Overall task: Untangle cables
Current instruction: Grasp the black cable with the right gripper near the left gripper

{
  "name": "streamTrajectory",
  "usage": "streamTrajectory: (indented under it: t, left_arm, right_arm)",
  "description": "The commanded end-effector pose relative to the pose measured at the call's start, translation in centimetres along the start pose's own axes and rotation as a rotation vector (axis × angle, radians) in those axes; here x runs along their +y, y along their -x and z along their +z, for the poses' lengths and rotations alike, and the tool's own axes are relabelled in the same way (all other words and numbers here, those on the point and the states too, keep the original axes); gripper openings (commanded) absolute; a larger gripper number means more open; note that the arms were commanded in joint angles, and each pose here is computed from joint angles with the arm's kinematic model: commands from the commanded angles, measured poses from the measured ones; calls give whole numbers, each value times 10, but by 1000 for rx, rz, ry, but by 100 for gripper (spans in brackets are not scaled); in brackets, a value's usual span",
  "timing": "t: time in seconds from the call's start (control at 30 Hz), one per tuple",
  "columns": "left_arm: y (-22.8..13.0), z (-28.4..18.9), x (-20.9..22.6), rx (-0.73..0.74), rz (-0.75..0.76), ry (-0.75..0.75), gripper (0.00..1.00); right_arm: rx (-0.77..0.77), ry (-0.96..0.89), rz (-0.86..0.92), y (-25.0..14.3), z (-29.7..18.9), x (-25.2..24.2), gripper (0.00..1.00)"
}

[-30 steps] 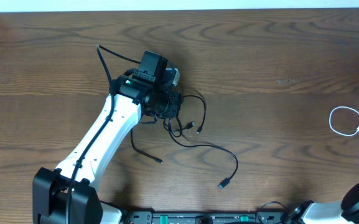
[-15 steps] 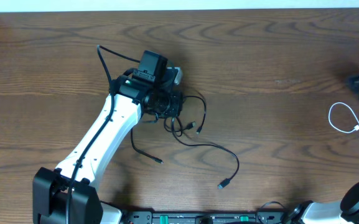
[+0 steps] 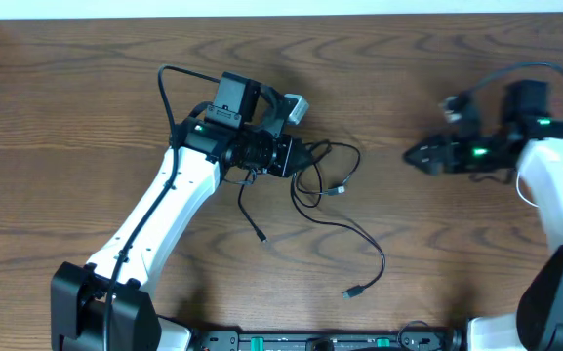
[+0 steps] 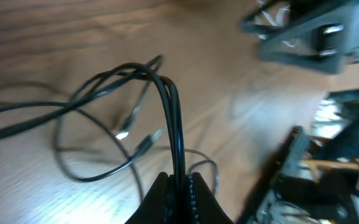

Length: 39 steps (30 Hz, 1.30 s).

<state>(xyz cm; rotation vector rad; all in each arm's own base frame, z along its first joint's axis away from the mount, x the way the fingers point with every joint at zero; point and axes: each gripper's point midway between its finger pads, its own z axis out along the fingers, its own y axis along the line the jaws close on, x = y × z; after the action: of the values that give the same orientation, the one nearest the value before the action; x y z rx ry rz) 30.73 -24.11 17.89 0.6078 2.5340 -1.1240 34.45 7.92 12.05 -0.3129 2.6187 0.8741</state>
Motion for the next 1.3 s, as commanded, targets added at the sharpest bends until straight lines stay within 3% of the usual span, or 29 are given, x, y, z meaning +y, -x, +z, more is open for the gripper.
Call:
streamTrajectory:
  t: [0.0,0.27,0.57,0.67,0.8,0.93,1.27]
  left_arm:
    - [5,-6,-32,-3,33,-175,7]
    - [2,-15,-64,15,35,-371,7]
    - [2,-15,-63,13,35,-365,7]
    - [3,-10,-47,9,27,-271,8]
    - [1,-4,-14,10,6,-72,8]
    - [-2,-4,5,17,-32,35,8]
    - [-7,-5,13,33,-56,80,8]
  right_arm:
    - [3,42,-137,0,22,22,75]
    - [-71,-83,-288,16,65,34,80]
    - [-16,-48,-330,-2,81,55,71]
    - [33,-46,-304,-14,82,54,81]
    - [109,-26,-258,-34,80,55,84]
    - [133,-38,-244,-40,80,52,85]
    - [116,6,-252,-37,81,61,91]
